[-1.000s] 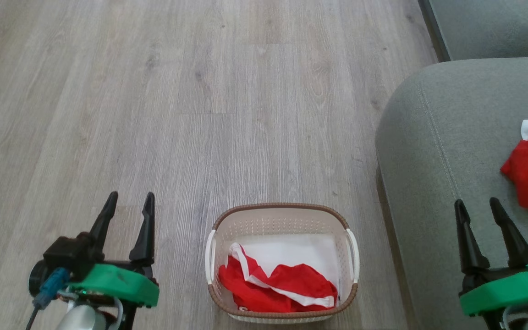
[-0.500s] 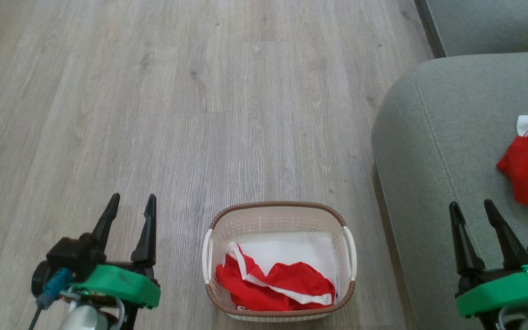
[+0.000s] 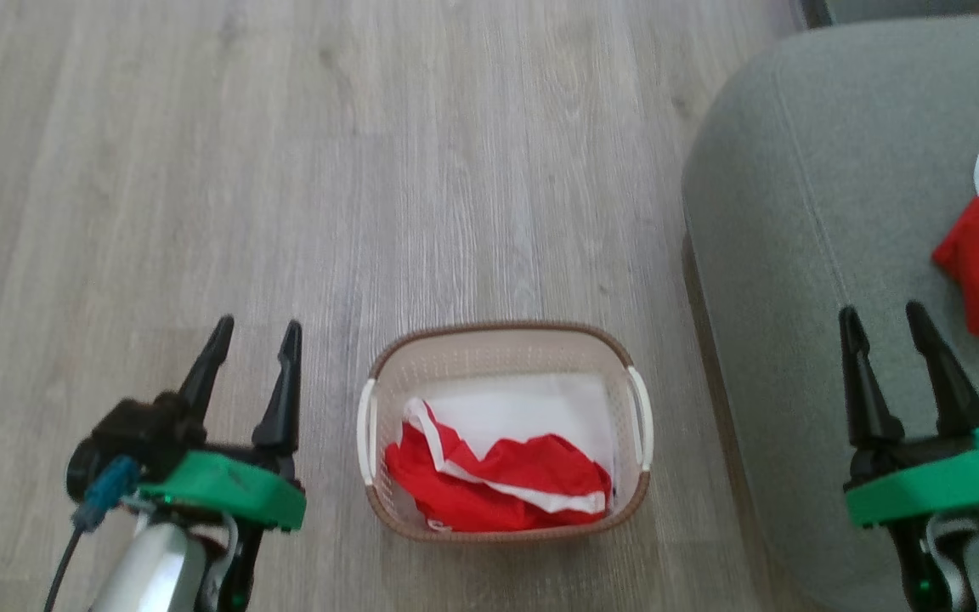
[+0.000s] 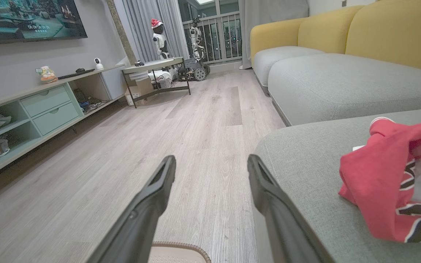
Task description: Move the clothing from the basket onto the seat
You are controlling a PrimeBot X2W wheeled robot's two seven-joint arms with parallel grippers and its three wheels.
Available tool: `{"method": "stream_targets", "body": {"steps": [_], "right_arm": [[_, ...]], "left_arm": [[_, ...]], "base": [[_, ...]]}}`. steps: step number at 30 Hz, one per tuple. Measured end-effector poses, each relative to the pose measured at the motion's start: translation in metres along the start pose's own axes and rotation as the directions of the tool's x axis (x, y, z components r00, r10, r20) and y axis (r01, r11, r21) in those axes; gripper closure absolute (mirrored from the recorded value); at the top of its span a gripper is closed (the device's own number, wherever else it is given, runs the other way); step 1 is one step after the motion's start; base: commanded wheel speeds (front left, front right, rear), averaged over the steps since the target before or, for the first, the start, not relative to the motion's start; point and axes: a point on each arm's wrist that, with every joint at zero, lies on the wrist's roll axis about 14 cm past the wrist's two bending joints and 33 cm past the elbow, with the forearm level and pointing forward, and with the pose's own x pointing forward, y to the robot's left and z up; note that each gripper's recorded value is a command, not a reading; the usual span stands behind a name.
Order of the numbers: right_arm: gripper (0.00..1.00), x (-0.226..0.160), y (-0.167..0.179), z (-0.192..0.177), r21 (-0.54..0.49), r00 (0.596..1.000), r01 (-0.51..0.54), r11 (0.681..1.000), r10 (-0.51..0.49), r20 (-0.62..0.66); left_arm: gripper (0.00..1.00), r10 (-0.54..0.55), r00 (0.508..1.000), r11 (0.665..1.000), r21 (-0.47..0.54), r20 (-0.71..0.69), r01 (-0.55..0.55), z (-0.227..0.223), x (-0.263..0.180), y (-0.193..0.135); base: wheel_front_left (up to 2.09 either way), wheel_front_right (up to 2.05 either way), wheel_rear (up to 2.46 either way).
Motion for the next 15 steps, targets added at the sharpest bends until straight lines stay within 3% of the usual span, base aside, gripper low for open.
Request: {"method": "stream_targets", "body": {"steps": [15], "right_arm": [[0.0,0.046,-0.02,-0.019,-0.009,0.999,0.042,0.999,-0.042,-0.008]], "left_arm": [[0.0,-0.158,0.979,0.987,-0.016,-0.132,0.157,-0.06,0.068,-0.027]], "base": [[0.0,0.0,0.0]]}}
